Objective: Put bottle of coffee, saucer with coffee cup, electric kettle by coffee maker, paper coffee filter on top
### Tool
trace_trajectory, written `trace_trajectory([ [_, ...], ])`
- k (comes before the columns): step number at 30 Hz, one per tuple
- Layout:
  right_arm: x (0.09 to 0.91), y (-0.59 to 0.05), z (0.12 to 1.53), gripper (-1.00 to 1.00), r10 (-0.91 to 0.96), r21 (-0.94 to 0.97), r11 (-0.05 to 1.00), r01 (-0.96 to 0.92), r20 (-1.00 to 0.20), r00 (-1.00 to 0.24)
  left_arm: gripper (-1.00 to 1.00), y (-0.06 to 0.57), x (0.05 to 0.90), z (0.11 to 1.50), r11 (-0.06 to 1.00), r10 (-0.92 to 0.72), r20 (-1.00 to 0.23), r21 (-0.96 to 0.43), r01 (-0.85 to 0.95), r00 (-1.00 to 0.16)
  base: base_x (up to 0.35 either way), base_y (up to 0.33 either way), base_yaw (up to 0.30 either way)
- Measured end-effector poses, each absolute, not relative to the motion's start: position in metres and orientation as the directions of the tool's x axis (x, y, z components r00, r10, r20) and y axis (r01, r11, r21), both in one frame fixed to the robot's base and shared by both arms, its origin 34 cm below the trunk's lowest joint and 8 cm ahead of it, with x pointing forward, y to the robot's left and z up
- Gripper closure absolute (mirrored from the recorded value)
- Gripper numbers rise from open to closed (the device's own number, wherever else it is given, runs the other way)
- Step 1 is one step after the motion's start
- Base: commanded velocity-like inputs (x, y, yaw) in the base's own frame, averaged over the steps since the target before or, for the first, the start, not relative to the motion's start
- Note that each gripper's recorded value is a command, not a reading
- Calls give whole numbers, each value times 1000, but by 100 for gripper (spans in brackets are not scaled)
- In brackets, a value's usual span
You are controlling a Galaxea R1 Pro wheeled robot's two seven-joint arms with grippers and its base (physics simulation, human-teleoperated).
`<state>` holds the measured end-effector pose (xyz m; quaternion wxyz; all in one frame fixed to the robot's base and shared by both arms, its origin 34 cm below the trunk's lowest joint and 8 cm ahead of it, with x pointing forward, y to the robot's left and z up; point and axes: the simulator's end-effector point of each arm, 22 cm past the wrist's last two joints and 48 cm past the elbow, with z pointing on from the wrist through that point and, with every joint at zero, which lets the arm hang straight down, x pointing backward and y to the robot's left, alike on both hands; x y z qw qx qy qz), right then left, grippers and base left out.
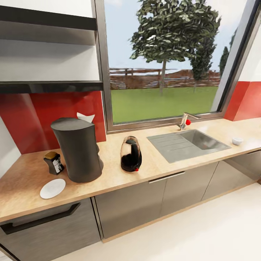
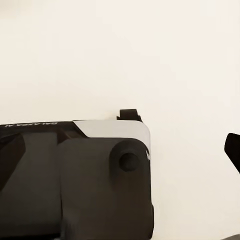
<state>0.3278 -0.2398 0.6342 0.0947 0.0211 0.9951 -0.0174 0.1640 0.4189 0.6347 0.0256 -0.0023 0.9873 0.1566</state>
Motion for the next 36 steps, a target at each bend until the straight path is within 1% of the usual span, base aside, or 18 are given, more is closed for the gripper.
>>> trace_trajectory([
  [6, 331, -236, 635, -100, 26, -27, 999, 32, -197, -980, -100, 423, 163, 636, 948, 6, -49, 319, -10, -999, 0, 0, -7],
  [8, 344, -233, 638, -100, 20, -22, 999, 25, -224, -974, -100, 425, 161, 636, 947, 6, -46, 322, -9, -999, 0, 0, -1],
  [11, 393, -221, 654, -100, 18, 1, 1000, 18, -340, -940, -100, 427, 154, 637, 945, 8, -37, 326, -4, -999, 0, 0, 0],
  [13, 440, -210, 675, -100, 22, 24, 1000, 12, -457, -889, -100, 428, 146, 637, 945, 10, -25, 328, 1, -1000, 0, 0, 0],
  [17, 504, -194, 717, -100, 9, 42, 999, -21, -619, -785, -100, 430, 136, 638, 944, 11, -12, 331, 6, -1000, 0, 0, 0],
  [18, 512, -191, 723, -100, 7, 44, 999, -27, -639, -769, -100, 431, 134, 638, 944, 11, -8, 331, 8, -1000, 0, 0, 0],
  [23, 578, -170, 788, -100, 14, 65, 996, -62, -792, -610, -100, 431, 119, 638, 944, 13, 11, 331, 16, -1000, 0, 0, 0],
  [27, 612, -157, 836, -100, 38, 88, 993, -74, -862, -505, -100, 431, 108, 639, 943, 13, 26, 331, 21, -1000, 0, 0, 0],
  [31, 636, -142, 879, -100, 70, 116, 989, -87, -906, -417, -100, 433, 98, 640, 943, 13, 40, 333, 25, -999, 0, 0, 0],
  [36, 647, -119, 906, -100, 108, 155, 983, -101, -923, -368, -100, 433, 95, 640, 942, 13, 43, 334, 27, -999, 0, 0, 0],
])
